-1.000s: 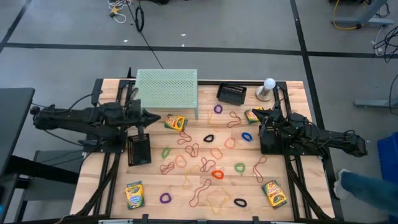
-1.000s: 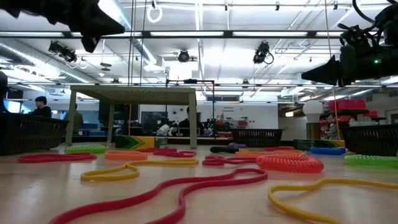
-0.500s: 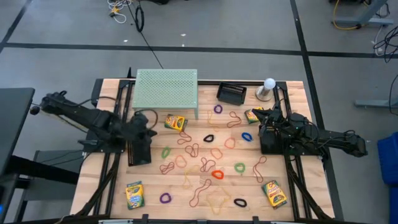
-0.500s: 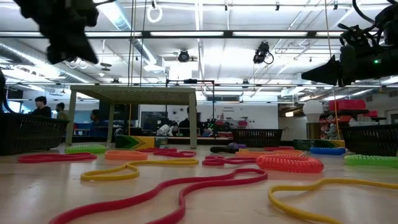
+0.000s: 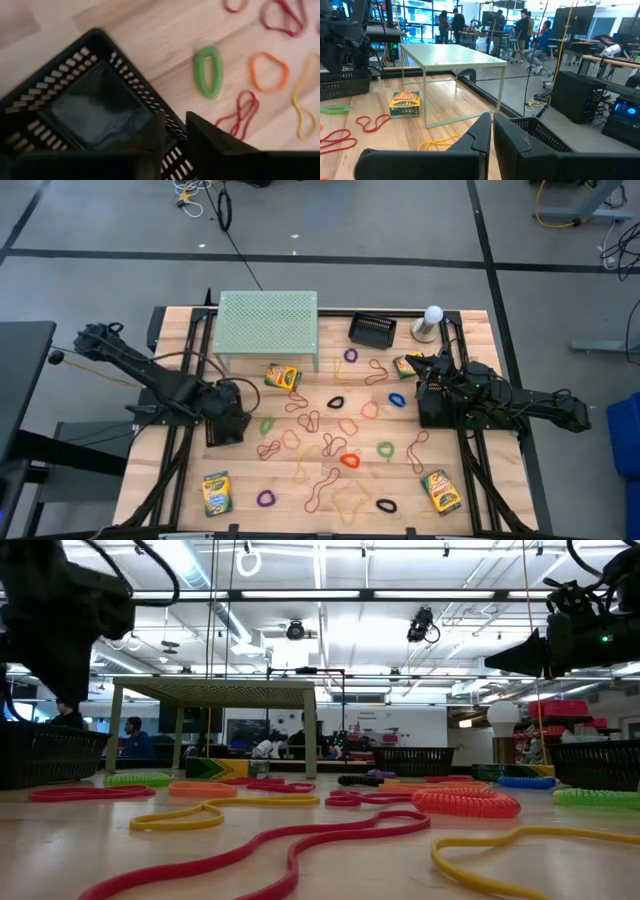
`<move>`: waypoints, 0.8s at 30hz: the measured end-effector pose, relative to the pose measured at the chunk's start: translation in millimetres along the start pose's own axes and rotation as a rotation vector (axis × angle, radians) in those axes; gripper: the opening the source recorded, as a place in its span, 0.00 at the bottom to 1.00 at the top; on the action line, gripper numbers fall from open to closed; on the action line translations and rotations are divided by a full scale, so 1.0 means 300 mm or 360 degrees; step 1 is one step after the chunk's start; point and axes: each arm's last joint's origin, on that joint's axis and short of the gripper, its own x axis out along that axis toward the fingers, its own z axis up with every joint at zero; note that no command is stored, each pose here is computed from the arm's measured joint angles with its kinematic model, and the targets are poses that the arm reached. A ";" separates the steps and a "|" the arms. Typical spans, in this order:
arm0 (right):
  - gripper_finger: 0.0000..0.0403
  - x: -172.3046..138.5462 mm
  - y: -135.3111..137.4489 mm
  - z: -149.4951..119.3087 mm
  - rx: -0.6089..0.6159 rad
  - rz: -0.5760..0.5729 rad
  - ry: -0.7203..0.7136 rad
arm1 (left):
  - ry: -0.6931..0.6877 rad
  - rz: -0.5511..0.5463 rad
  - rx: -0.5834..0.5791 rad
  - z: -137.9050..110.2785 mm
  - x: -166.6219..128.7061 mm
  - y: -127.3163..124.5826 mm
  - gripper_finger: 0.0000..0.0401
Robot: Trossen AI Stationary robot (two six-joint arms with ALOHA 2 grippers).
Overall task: Pick & Place Office Desk Supplies
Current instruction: Put the left black bin on the shelf
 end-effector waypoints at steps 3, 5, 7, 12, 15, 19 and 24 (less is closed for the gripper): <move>0.07 0.000 0.000 0.000 0.0000 0.0000 -0.0001 | 0.0002 0.0046 -0.0109 -0.007 0.026 -0.014 0.32; 0.07 0.000 0.000 0.000 0.0000 0.0000 0.0000 | 0.0014 0.0102 -0.0142 -0.013 0.044 -0.017 0.37; 0.07 0.000 0.000 0.000 0.0000 0.0000 0.0000 | 0.0004 0.0141 -0.0150 -0.016 0.059 -0.021 0.42; 0.07 0.000 0.000 0.000 0.0000 0.0000 0.0000 | -0.0009 0.0238 -0.0135 -0.024 0.094 -0.027 0.51; 0.07 0.000 0.000 0.000 0.0000 0.0000 0.0000 | 0.0025 0.0277 -0.0098 -0.030 0.108 -0.029 0.52; 0.07 0.000 0.000 0.000 -0.0001 0.0000 0.0000 | 0.0067 0.0302 -0.0012 -0.035 0.119 -0.030 0.44; 0.07 0.000 0.000 0.000 0.0000 0.0000 0.0000 | 0.0098 0.0290 0.0083 -0.036 0.119 -0.032 0.26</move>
